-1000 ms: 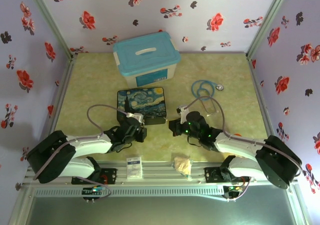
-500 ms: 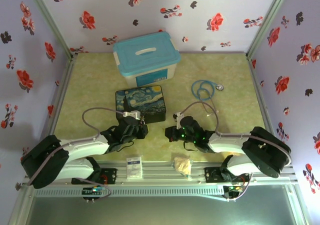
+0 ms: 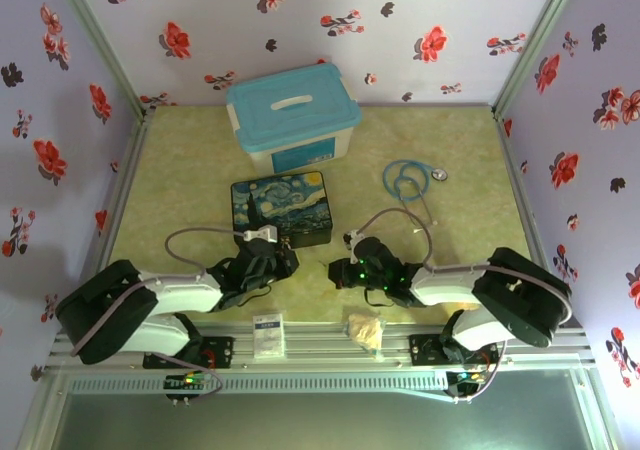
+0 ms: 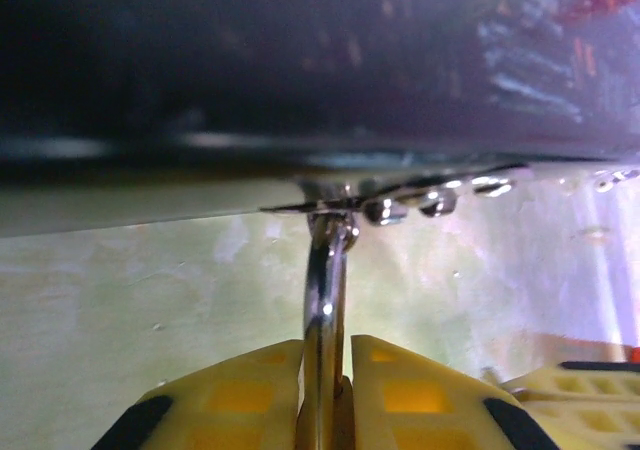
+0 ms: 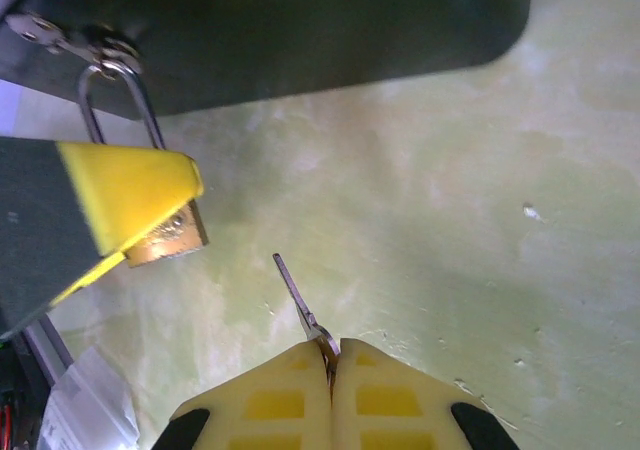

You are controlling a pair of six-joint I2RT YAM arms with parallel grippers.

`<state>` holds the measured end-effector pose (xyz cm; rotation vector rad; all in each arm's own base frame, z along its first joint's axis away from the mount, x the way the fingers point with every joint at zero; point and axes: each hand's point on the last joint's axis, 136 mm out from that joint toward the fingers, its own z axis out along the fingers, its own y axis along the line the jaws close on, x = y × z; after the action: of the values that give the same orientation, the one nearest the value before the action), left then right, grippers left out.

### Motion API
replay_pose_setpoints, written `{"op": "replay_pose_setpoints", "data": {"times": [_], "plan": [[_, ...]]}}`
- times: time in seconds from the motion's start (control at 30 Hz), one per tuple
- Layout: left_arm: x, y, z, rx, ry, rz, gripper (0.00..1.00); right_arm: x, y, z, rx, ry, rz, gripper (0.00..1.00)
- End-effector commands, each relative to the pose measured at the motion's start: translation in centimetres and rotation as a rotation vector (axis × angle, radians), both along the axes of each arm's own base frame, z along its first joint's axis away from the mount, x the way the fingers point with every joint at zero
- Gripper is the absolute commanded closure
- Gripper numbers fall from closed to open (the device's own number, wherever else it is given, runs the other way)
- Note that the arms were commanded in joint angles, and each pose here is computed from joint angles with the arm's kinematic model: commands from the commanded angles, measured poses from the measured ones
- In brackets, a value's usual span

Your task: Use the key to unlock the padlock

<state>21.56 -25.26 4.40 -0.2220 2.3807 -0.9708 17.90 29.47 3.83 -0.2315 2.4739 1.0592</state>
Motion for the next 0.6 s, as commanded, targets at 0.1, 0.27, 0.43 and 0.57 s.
{"op": "replay_pose_setpoints", "data": {"times": [0.1,0.27,0.43,0.57], "plan": [[0.5,-1.2,1.3,-0.195,-0.005,0.056,0.9,-0.2,2.2,0.0,0.071,0.035,0.001,1.0],[0.7,-2.0,1.5,-0.271,0.003,0.065,0.91,-0.8,3.4,0.8,0.15,0.041,0.032,1.0],[0.7,-2.2,1.2,-0.277,0.012,0.062,0.92,-1.0,3.5,0.9,0.171,0.044,0.039,1.0],[0.6,-2.1,0.9,-0.278,0.02,0.065,0.92,-1.1,3.8,0.9,0.165,0.055,0.052,1.0]]}}
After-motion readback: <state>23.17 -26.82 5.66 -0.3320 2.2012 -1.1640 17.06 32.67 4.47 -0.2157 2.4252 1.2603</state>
